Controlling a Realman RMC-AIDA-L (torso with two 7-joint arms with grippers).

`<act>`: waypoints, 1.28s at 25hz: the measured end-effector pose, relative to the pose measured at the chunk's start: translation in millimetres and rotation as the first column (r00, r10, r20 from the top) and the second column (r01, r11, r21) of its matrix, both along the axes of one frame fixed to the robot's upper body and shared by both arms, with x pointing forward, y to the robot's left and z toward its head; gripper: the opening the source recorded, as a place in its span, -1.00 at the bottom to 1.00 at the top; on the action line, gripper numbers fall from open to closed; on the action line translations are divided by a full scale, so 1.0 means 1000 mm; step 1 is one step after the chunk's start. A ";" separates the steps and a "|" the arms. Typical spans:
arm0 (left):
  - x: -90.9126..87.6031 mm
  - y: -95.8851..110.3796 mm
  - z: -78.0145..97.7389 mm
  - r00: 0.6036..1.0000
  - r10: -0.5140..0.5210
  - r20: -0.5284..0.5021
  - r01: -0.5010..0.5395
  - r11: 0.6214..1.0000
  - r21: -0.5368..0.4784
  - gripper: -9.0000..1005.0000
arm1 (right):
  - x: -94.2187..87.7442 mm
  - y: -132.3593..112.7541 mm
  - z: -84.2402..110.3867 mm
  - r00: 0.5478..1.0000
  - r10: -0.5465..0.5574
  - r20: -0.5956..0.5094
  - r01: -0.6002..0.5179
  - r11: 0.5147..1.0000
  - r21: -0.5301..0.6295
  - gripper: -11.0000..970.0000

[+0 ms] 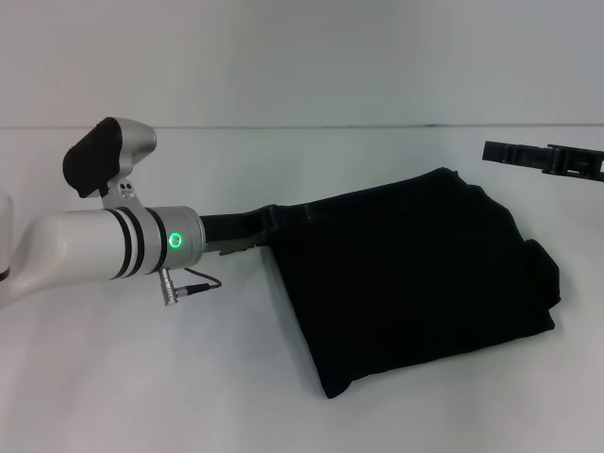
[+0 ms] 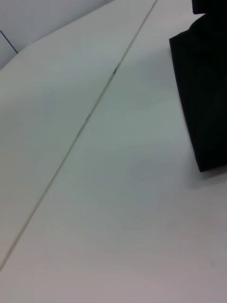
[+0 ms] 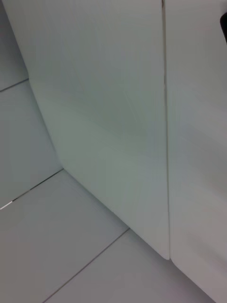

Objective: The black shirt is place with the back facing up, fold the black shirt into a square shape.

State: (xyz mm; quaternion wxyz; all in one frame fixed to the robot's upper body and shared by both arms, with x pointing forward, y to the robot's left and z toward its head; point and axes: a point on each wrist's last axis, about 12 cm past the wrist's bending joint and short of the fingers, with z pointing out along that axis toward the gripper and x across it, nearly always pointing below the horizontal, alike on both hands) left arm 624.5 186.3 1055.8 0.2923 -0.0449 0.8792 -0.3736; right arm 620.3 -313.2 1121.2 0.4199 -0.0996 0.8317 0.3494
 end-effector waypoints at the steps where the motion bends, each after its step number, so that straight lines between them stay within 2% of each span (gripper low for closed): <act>1: 0.000 0.001 0.000 1.000 0.000 0.000 0.000 1.000 -0.006 0.89 | 0.000 0.000 0.000 1.000 -0.002 0.000 0.002 1.000 -0.001 0.79; 8: -0.001 0.008 0.000 1.000 0.023 -0.021 -0.023 1.000 -0.021 0.89 | 0.002 0.000 -0.001 1.000 -0.010 0.000 0.010 1.000 -0.017 0.79; 18: -0.006 0.002 -0.004 0.999 0.006 -0.047 -0.008 0.999 -0.042 0.89 | 0.004 0.001 0.001 1.000 -0.006 0.005 0.006 1.000 -0.018 0.79; 26: -0.001 -0.008 0.005 0.999 -0.026 -0.024 0.025 0.998 -0.051 0.88 | 0.005 0.003 0.002 1.000 -0.004 0.008 0.004 1.000 -0.017 0.79; 32: 0.002 -0.006 0.005 1.000 -0.029 0.005 0.029 0.999 -0.017 0.83 | 0.005 0.003 0.002 1.000 -0.007 0.009 0.007 1.000 -0.017 0.79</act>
